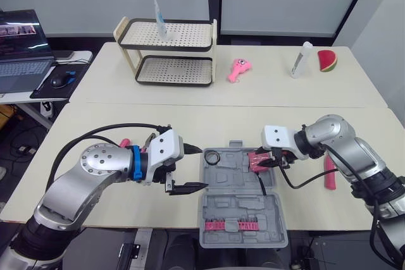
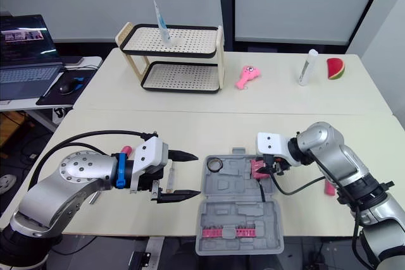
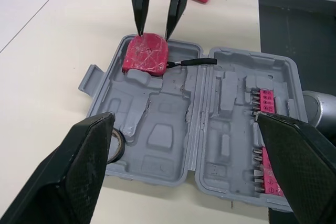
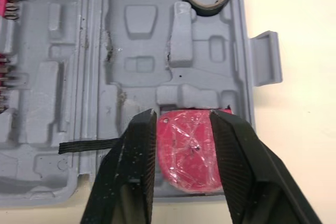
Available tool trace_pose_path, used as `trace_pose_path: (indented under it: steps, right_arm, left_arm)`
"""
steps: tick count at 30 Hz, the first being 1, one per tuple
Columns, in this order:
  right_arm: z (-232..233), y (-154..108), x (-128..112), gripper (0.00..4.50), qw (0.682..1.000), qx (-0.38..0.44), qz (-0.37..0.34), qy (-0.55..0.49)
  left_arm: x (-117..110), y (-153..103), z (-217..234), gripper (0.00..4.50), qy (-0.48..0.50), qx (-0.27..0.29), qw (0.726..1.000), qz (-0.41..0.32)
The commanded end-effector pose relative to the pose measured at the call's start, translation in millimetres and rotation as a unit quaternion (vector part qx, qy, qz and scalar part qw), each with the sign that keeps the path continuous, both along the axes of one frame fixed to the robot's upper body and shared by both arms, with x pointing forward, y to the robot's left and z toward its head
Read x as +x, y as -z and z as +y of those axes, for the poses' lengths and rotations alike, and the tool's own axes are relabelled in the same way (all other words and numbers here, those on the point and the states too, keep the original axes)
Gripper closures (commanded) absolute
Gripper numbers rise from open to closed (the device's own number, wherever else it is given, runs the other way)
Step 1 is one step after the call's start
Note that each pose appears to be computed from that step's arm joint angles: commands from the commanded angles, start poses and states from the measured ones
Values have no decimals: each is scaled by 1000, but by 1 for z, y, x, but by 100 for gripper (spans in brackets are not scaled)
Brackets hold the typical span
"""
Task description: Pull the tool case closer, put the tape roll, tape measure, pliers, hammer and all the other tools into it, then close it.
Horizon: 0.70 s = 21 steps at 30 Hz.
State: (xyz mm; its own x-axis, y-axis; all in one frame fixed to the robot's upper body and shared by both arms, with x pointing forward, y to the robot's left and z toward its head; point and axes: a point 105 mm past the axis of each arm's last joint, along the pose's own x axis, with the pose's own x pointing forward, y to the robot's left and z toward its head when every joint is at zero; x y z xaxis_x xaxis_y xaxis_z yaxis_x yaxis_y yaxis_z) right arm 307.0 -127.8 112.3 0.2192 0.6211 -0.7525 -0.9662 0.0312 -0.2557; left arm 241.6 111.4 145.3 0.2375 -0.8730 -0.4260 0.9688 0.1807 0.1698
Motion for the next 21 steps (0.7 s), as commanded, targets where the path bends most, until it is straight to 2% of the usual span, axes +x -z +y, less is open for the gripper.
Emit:
trace_pose_path:
  steps: [1,8,21]
  right_arm:
    - [-1,-10,1,311,999,27,-32,8]
    - [-15,-2,5,311,992,81,-76,60]
    - [-24,35,6,311,993,66,-16,99]
  left_arm:
    - [0,-9,1,0,1,-6,1000,-21]
    - [2,-11,0,0,2,-8,1000,-22]
    - [3,-13,-3,0,13,-8,1000,-22]
